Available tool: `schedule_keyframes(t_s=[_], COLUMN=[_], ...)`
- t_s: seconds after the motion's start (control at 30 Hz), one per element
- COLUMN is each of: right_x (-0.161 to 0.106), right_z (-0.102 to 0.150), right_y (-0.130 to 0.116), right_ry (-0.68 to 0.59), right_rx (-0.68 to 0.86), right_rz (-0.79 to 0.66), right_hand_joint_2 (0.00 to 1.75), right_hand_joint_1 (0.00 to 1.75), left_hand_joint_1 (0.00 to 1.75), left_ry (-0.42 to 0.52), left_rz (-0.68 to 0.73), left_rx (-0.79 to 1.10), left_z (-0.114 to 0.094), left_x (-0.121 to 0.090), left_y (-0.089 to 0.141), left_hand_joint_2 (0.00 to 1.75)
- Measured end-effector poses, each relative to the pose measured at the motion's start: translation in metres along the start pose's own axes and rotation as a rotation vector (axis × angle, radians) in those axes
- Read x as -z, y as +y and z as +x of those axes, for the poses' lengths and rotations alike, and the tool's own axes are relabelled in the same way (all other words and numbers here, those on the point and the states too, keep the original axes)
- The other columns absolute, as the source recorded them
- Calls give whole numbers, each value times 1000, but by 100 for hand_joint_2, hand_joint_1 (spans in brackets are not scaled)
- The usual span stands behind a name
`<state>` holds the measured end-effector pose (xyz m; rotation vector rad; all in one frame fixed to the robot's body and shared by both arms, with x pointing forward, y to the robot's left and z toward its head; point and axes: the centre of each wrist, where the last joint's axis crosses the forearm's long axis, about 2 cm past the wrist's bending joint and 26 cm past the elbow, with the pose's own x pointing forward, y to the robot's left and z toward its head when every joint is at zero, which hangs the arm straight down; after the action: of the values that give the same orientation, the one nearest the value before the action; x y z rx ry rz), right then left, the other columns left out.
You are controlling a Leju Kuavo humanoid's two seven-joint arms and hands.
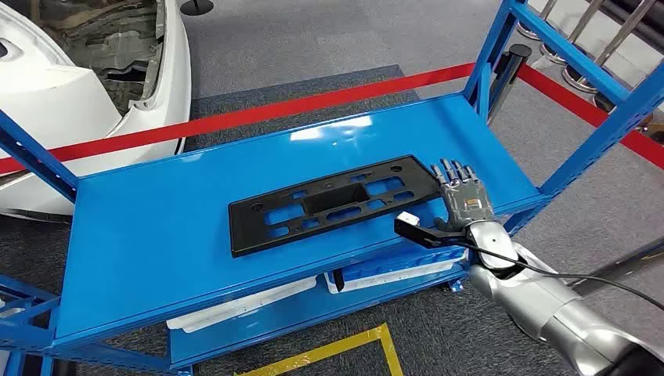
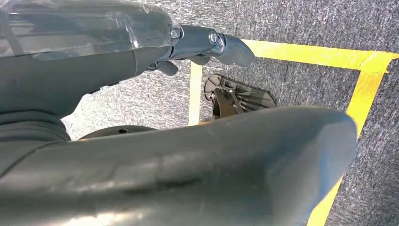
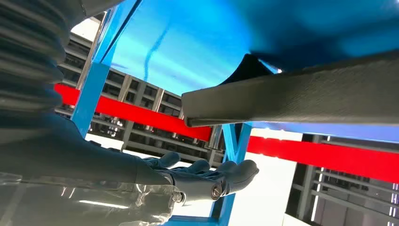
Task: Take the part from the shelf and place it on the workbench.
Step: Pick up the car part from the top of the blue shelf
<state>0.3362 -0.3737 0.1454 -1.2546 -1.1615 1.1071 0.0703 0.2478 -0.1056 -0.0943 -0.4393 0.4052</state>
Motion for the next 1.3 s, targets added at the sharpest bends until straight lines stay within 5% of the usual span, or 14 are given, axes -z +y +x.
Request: schedule_keyframes(t_s=[0.6, 1.3], right_x=[5, 35], right_z=[4, 71], right_y=[-8, -44], right_ry=[-40, -195], right_rx=[-21, 117], right_rz=[-78, -227], right_hand_joint_2=[175, 175], right_hand_joint_1=[0, 0], left_hand_joint_1=[0, 0], left_ry=[0, -1], left_rz=[-19, -31], left_rx=[45, 59], left_z=[0, 0], left_x=[0, 0], left_y=[1, 0], left_hand_joint_2=[0, 0])
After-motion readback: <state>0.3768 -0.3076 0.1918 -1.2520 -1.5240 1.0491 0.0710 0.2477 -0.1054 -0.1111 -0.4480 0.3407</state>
